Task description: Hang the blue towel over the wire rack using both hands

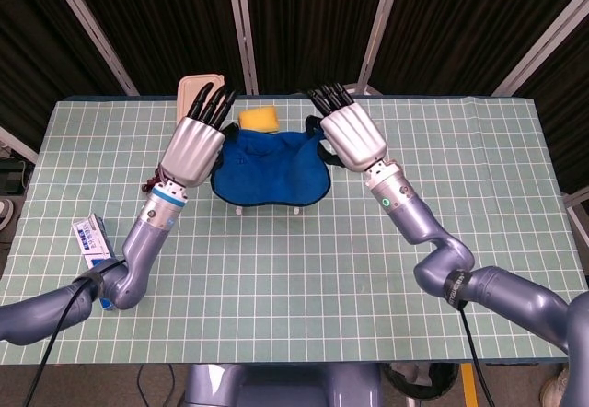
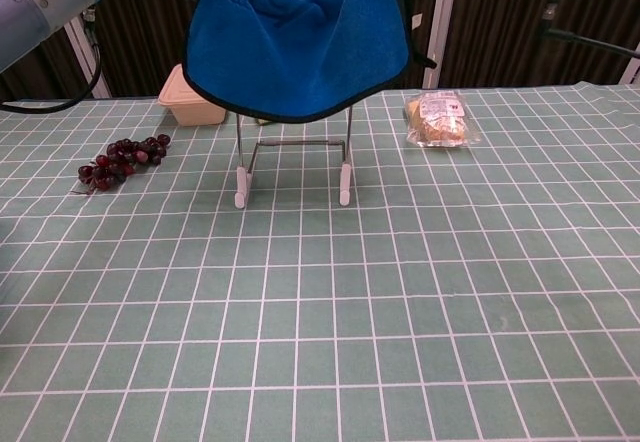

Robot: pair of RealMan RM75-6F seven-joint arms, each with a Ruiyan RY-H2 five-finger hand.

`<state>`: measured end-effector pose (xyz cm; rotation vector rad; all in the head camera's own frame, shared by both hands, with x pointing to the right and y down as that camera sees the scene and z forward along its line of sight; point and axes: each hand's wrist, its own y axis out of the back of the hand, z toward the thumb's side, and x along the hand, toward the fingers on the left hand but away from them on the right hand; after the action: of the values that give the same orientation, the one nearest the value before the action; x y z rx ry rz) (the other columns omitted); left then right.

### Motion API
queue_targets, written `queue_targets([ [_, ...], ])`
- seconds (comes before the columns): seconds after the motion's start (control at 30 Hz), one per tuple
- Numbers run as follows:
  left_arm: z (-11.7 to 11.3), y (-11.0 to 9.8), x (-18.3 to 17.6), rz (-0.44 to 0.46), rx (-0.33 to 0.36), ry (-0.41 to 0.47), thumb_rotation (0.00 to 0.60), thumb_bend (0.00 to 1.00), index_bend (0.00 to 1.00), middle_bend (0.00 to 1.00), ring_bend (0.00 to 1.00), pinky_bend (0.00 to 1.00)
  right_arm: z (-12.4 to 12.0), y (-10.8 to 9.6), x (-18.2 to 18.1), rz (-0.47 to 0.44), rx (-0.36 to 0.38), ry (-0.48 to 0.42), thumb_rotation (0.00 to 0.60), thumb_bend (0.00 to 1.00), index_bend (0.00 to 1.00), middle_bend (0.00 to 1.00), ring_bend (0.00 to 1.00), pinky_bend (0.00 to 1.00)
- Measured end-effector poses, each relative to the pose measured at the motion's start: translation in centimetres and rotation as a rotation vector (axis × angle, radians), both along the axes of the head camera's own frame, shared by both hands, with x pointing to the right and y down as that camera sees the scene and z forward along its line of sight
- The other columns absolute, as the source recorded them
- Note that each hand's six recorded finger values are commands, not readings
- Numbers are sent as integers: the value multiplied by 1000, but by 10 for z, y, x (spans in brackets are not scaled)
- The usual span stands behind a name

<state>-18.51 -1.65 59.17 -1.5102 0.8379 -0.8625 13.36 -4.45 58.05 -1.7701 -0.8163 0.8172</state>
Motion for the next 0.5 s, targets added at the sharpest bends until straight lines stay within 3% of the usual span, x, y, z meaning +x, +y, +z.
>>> queue_targets([
  [0.5, 55, 6, -11, -16, -111, -50, 600, 529, 815, 0, 0, 0, 60, 13, 6, 25, -110, -4, 600, 451, 669, 74, 0, 0],
])
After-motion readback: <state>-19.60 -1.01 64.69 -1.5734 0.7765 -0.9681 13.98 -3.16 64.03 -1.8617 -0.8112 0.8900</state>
